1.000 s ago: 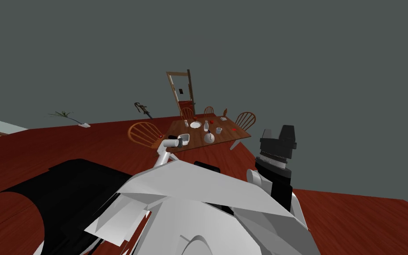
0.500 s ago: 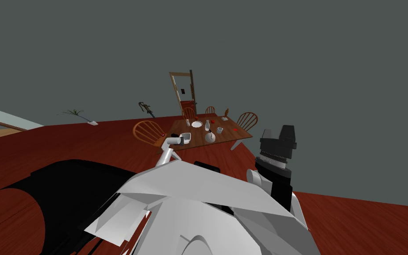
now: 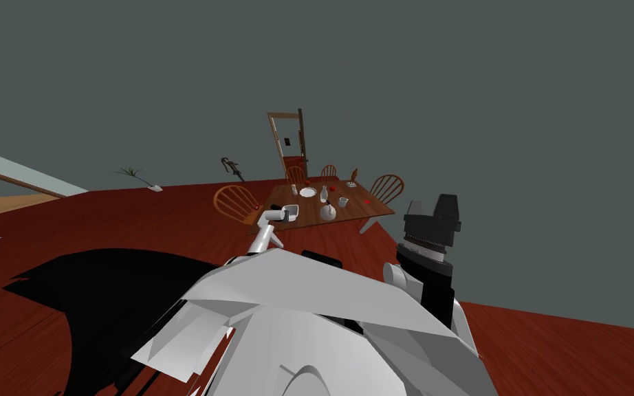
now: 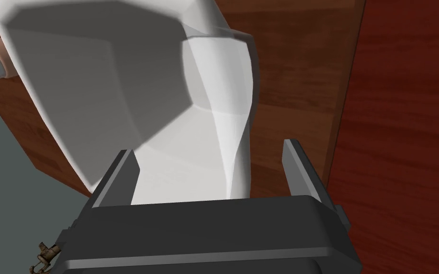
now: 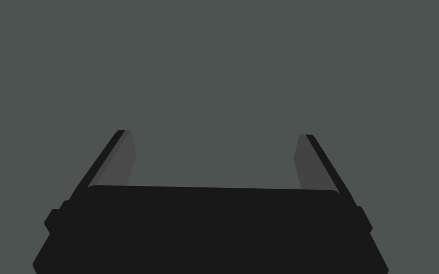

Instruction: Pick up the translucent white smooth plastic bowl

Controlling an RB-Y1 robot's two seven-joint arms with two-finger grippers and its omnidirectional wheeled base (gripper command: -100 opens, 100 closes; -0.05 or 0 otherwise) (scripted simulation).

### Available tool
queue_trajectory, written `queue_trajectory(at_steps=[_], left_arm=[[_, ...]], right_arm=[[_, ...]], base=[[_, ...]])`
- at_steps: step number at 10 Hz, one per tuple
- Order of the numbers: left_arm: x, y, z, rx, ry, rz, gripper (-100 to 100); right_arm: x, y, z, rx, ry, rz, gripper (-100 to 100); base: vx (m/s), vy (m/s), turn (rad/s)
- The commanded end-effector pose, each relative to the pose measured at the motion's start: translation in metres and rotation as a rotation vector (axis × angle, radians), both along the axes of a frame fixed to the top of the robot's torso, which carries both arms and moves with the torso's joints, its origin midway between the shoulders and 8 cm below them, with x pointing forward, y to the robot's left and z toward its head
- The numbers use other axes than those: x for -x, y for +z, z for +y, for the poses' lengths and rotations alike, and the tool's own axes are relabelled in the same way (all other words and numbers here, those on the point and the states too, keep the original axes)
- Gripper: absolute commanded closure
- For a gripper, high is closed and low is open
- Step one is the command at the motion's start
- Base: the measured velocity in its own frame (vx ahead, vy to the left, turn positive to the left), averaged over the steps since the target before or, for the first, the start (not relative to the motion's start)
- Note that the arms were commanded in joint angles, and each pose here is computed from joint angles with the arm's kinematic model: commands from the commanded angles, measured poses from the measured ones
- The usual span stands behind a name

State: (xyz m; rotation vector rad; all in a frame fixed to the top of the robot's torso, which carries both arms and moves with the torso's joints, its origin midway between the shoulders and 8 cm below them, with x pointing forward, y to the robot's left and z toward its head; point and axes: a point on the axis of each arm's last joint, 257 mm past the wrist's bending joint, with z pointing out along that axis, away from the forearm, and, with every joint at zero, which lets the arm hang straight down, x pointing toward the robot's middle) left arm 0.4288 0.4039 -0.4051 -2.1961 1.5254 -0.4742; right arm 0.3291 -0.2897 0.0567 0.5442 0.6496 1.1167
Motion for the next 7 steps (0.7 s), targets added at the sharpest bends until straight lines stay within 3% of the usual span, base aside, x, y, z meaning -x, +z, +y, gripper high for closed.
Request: queue_trajectory(at_steps=[1, 2, 3, 5, 7], left_arm=[[-0.005, -0.006, -0.003, 0.012, -0.001, 0.016, -100], [0.004, -0.019, -0.003, 0.021, 0.006, 0.049, -100], [-0.025, -0.005, -0.002, -0.011, -0.021, -0.005, -100], [-0.046, 0.005, -0.011, 0.000, -0.034, -0.021, -100], [-0.029, -0.022, -0.012, 0.021, -0.023, 0.046, -100]], right_arm=[[0.000, 0.000, 0.000, 0.000, 0.000, 0.000, 0], [0.000, 0.000, 0.000, 0.000, 0.000, 0.000, 0], [0.000, 0.000, 0.000, 0.000, 0.000, 0.000, 0], [0.000, 0.000, 0.000, 0.000, 0.000, 0.000, 0], [0.000, 0.000, 0.000, 0.000, 0.000, 0.000, 0]], base=[[-0.012, -0.002, -0.024], [0.000, 0.000, 0.000], [-0.060, -0.009, 0.206], [-0.061, -0.015, 0.050], [0.004, 0.002, -0.011]])
